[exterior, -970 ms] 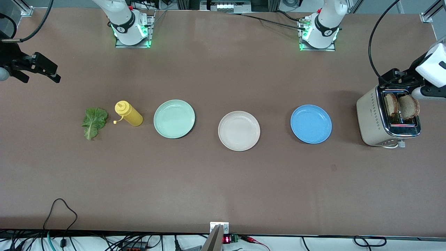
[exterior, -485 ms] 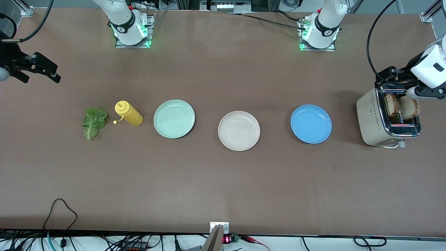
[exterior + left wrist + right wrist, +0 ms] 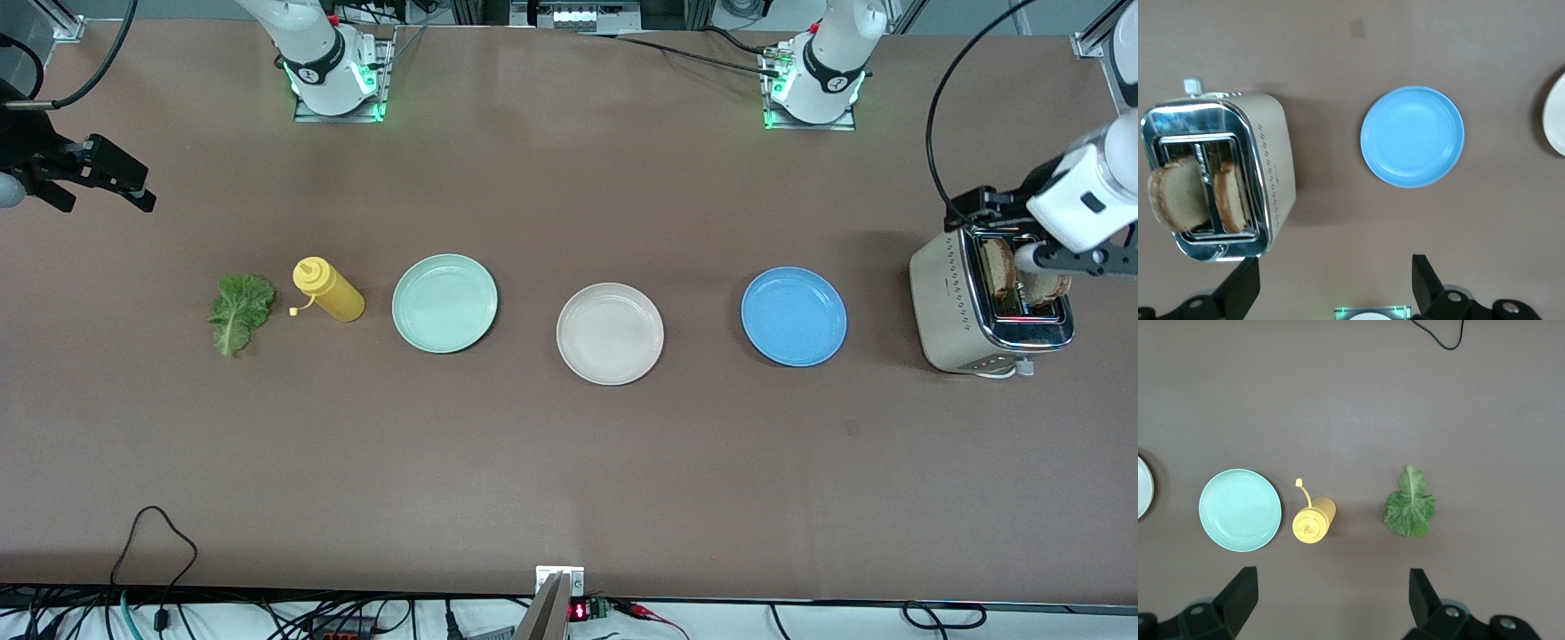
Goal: Make sandwich in beige plate with both arms
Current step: 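Move the left gripper down over the bread slices in the toaster, then grasp the outer toast slice with the left gripper and lift it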
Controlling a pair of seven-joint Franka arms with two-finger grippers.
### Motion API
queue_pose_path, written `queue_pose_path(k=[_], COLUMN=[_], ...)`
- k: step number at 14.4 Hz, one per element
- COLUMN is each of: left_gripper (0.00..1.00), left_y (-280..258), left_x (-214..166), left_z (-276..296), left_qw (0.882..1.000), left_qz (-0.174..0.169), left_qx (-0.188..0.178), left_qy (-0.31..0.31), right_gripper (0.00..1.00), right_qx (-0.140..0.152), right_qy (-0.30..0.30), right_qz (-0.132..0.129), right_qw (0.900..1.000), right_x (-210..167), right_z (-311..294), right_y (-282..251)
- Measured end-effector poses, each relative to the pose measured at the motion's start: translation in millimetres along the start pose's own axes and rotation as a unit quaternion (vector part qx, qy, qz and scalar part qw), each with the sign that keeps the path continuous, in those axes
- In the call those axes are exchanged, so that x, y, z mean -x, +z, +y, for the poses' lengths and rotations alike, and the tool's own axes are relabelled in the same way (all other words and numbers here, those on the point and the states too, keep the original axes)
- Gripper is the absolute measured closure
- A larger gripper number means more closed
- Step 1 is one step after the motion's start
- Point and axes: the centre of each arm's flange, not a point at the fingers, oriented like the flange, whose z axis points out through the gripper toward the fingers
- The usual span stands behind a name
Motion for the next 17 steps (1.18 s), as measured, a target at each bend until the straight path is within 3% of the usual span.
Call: queue_pose_path(k=[3,7,11,17], left_gripper=[0.00,0.00,0.00,0.01], left_y=[-3.2,13.5,45.1,116.3], left_x=[-24.0,-22.3,-16.7,-5.2], left_z=[-20.6,-34.2,-77.8,-98.7], left_qw=[1.000,0.998,0.996,0.998], left_qz=[0.003,-0.052,-0.076,0.015], left_qx=[-0.020,-0.027,-0.018,-0.059], left_qy=[-0.015,-0.026,-0.051,0.006], right_gripper=[0.00,0.00,0.00,0.00], right_qx=[0.000,0.000,0.000,0.000], right_qy=[0.000,0.000,0.000,0.000], right_qz=[0.000,0.000,0.001,0.001], right_qw=[1.000,1.000,1.000,1.000], right_x=[-0.1,-0.2,-0.3,-0.4], right_z=[0.0,0.0,0.0,0.0], right_y=[0.3,0.2,0.2,0.1])
